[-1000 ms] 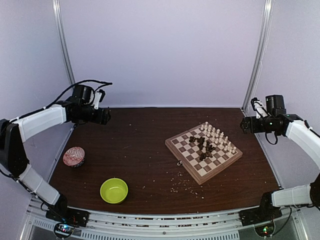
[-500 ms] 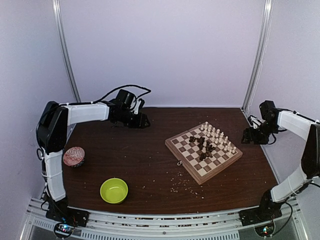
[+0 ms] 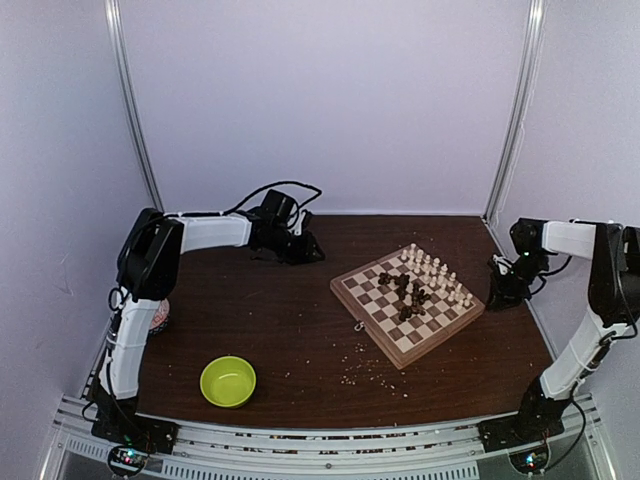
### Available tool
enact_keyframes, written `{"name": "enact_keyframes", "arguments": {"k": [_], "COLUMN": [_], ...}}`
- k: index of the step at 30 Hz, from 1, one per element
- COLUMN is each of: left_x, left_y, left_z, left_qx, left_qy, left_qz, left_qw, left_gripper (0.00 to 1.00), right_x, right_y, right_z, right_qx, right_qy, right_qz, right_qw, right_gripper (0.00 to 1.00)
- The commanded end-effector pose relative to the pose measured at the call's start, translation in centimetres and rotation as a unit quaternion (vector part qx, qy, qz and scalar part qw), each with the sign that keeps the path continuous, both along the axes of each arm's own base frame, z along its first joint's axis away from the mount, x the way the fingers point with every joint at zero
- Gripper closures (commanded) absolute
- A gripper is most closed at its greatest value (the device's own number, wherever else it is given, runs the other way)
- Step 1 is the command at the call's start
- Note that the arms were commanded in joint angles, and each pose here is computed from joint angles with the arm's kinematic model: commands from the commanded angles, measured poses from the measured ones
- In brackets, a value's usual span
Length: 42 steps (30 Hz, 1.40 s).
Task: Set up the chess pieces on the board
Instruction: Move the chessboard to the center of the board.
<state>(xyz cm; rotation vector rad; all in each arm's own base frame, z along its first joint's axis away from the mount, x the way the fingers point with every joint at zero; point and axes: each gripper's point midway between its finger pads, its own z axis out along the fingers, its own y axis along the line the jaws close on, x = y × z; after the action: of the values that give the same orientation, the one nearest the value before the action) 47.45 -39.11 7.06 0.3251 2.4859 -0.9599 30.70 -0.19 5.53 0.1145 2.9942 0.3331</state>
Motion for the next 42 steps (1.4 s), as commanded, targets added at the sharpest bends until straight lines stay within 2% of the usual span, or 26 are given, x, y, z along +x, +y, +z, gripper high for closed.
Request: {"name": "enact_keyframes", "arguments": {"k": [1,16,27,42], "left_x": [0.4,0.0,-2.3,-5.8], "left_y": [-1.9,-4.3,-5.3,-4.4], "left_z": [0.7,-0.8,-2.0,-2.6], "left_qx": [-0.042,-0.069,-0.071,-0.059], "left_qy": [0.002,0.026,0.043,0.062], "left_qz": [-0.012,-0.045,-0.084,-0.117], "left_qw": [0.999,0.996,0.993,0.989], "left_gripper": [0.78,0.79,0.78,0.80], "right_x": [-0.2,1.1,3.1,6.6], "right_y": [0.1,0.0,-0.1,1.7], "right_z": [-0.4,-2.4,-3.0,-2.3], "right_qx": [0.010,0.018,0.023,0.034], "right_qy": [0.020,0.058,0.057,0.039], "right_qz": [-0.002,0.001,-0.004,0.010], "right_qw": [1.000,0.998,0.998,0.999], "right_gripper": [0.85,0.88,0.88,0.88]}}
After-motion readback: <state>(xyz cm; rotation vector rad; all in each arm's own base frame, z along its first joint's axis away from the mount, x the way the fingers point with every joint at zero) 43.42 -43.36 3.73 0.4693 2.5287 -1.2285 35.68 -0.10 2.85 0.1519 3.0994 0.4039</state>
